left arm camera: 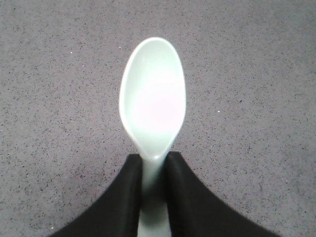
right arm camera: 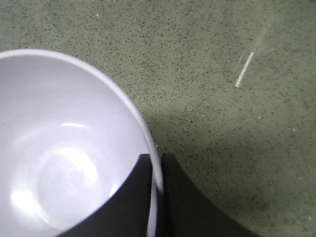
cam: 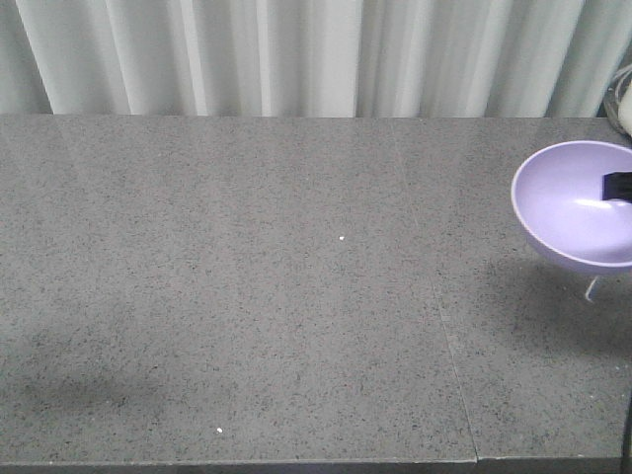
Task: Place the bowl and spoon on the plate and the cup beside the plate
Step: 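Lift the spoon and bowl off the counter with both grippers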
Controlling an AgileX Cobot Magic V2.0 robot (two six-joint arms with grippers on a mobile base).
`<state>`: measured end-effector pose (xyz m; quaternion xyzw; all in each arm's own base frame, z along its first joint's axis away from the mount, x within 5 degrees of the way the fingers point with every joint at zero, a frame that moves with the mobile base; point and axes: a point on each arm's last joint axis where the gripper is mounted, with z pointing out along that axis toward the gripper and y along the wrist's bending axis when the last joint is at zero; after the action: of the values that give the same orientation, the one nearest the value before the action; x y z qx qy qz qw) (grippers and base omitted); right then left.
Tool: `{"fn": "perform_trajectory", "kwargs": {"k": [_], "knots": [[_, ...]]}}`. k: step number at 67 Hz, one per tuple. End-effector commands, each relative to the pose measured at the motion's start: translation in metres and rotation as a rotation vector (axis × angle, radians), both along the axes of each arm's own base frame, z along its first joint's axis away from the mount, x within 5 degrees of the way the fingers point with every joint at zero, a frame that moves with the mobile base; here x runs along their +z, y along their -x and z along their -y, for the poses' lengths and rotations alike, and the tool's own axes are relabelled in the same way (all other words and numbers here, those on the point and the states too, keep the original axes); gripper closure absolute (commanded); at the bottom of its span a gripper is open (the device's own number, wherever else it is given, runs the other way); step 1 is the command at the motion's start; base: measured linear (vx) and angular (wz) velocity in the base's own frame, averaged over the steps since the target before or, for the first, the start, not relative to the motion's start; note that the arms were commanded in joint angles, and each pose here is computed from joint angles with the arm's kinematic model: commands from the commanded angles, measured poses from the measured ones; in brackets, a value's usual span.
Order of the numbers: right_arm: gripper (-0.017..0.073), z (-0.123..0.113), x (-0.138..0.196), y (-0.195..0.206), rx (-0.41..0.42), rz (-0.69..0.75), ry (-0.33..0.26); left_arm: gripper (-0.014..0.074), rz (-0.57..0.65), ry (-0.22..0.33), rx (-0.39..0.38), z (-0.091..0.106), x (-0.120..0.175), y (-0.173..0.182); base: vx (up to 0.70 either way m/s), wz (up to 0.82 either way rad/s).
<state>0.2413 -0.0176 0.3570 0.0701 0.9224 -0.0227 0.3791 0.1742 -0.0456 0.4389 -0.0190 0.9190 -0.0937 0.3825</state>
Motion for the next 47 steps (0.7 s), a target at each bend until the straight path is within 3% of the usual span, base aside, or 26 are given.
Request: {"fn": "perform_trajectory", "kwargs": {"k": [1,24,47], "knots": [[0.0566,0.000,0.030,0.025,-0.003,0.108,0.021,0.0600,0.083,0.030,-0.001,0.001,0.012,0.001,0.00,0.00],[0.0566,-0.002,0.061,0.082,-0.010,0.236,0.028,0.0600,0.083,0.030,-0.001,0.001,0.012,0.001,0.00,0.00],[0.0566,-0.002,0.063,0.087,-0.011,0.245,0.028,0.0600,0.083,0.030,-0.001,0.001,0.012,0.001,0.00,0.00]]}}
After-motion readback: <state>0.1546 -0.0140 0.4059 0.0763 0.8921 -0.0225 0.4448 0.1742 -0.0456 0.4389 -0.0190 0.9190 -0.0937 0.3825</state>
